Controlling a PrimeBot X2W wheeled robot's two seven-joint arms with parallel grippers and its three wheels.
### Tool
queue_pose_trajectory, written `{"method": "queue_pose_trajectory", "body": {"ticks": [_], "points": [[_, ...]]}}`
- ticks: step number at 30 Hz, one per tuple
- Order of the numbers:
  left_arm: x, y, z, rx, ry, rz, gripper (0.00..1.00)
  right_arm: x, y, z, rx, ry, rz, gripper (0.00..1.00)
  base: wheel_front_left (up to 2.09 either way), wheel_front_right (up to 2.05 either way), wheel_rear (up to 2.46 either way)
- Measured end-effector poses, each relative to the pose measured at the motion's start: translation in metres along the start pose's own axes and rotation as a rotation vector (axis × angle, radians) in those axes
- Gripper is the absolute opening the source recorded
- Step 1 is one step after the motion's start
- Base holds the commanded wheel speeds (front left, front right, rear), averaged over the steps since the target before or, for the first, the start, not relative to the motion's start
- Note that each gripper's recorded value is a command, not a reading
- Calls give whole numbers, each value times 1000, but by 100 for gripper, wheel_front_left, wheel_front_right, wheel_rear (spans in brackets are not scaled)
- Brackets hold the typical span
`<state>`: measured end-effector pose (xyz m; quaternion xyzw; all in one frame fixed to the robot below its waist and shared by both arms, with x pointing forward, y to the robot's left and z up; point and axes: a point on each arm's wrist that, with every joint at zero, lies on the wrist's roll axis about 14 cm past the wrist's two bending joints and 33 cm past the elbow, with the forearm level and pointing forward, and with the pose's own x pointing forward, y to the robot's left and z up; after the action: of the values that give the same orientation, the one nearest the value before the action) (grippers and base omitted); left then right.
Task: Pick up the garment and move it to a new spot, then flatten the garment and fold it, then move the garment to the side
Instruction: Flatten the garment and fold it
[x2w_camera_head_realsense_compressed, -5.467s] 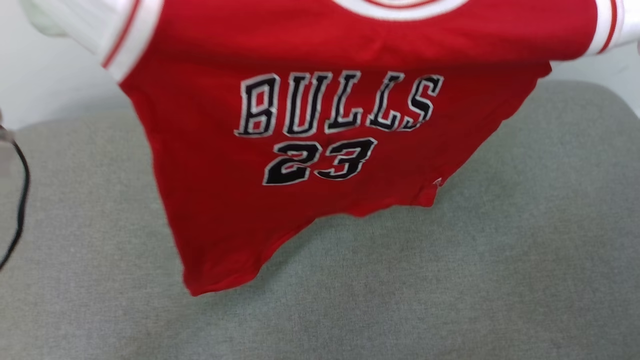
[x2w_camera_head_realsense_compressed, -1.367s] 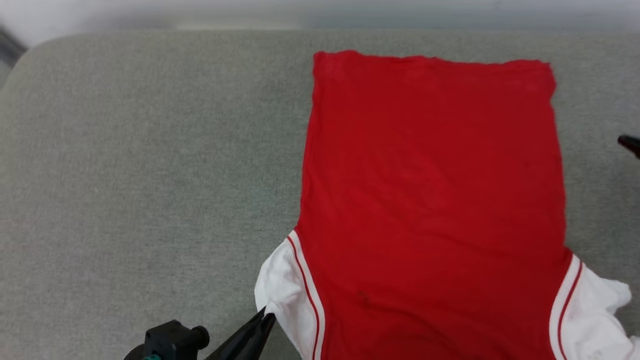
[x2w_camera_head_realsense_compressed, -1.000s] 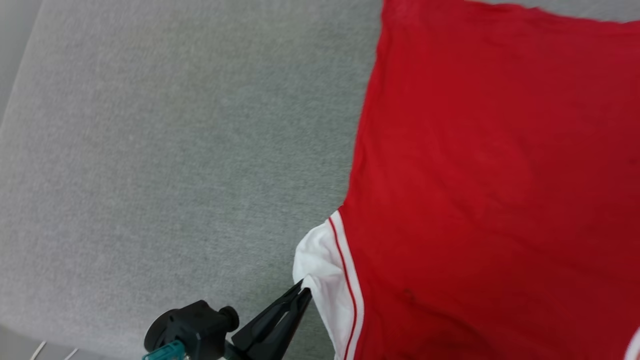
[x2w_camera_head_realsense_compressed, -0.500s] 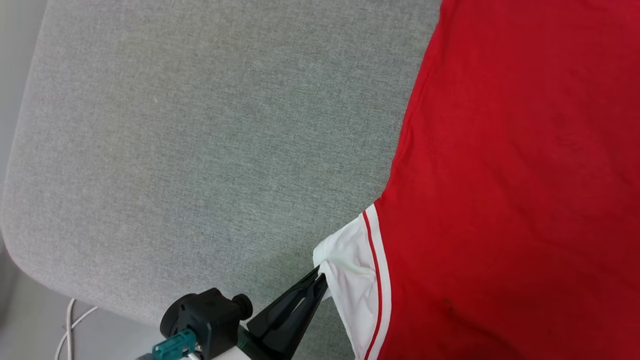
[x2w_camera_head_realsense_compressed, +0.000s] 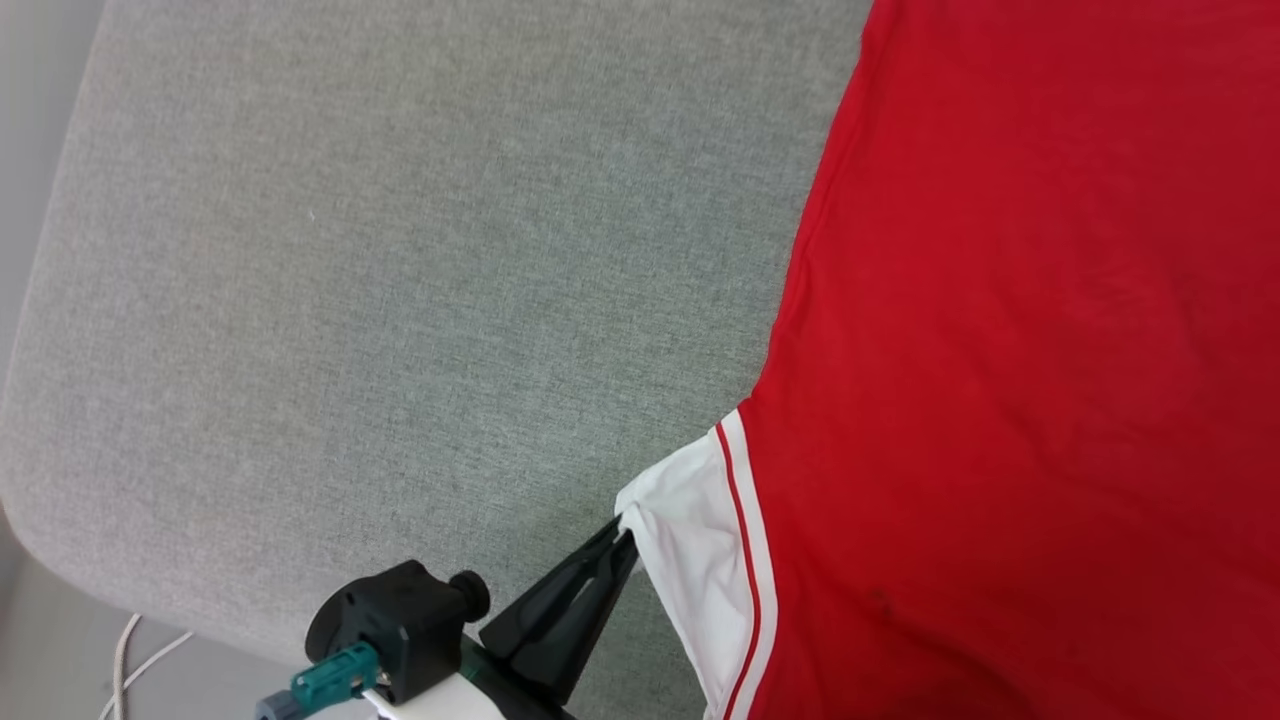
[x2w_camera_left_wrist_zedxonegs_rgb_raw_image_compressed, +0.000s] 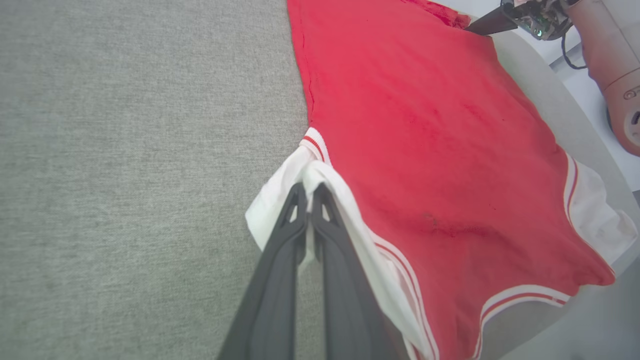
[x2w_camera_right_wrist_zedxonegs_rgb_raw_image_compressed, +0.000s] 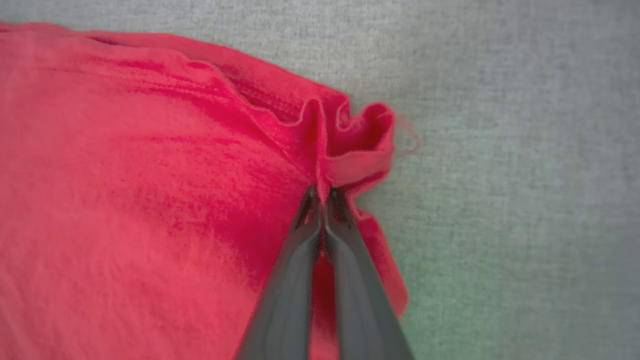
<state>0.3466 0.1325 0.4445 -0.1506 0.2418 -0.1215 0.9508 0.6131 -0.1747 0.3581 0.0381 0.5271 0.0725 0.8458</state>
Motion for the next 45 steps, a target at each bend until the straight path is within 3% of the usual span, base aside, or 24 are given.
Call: {"method": "queue_pose_trajectory", "body": {"ticks": [14,24,36,39,40,41,44,45], "points": [[-25,-8,35,27,-144,-25,0,-78,-19,-102,-41,79,6,0,0,0,0],[-42,-17,46,18,-245,-51,0,-153,-37,-178,-8,6,11,0,0,0,0],[-39,-30,58,10,-339,-97,0,-192,-34,-255,127,-73,42,0,0,0,0],[-39,-31,59,-3,-351,-99,0,-196,-39,-268,110,-65,6,0,0,0,0],[-39,-31,58,-4,-353,-98,0,-198,-41,-268,86,-72,-11,85,0,0,0],[-39,-31,58,-5,-354,-97,0,-199,-42,-266,71,-86,-19,100,0,0,0],[-39,-32,56,-6,-351,-97,0,-201,-31,-257,50,-119,15,100,0,0,0],[-39,-35,54,-7,-345,-109,0,-209,-19,-231,-1,-183,53,100,0,0,0]]}}
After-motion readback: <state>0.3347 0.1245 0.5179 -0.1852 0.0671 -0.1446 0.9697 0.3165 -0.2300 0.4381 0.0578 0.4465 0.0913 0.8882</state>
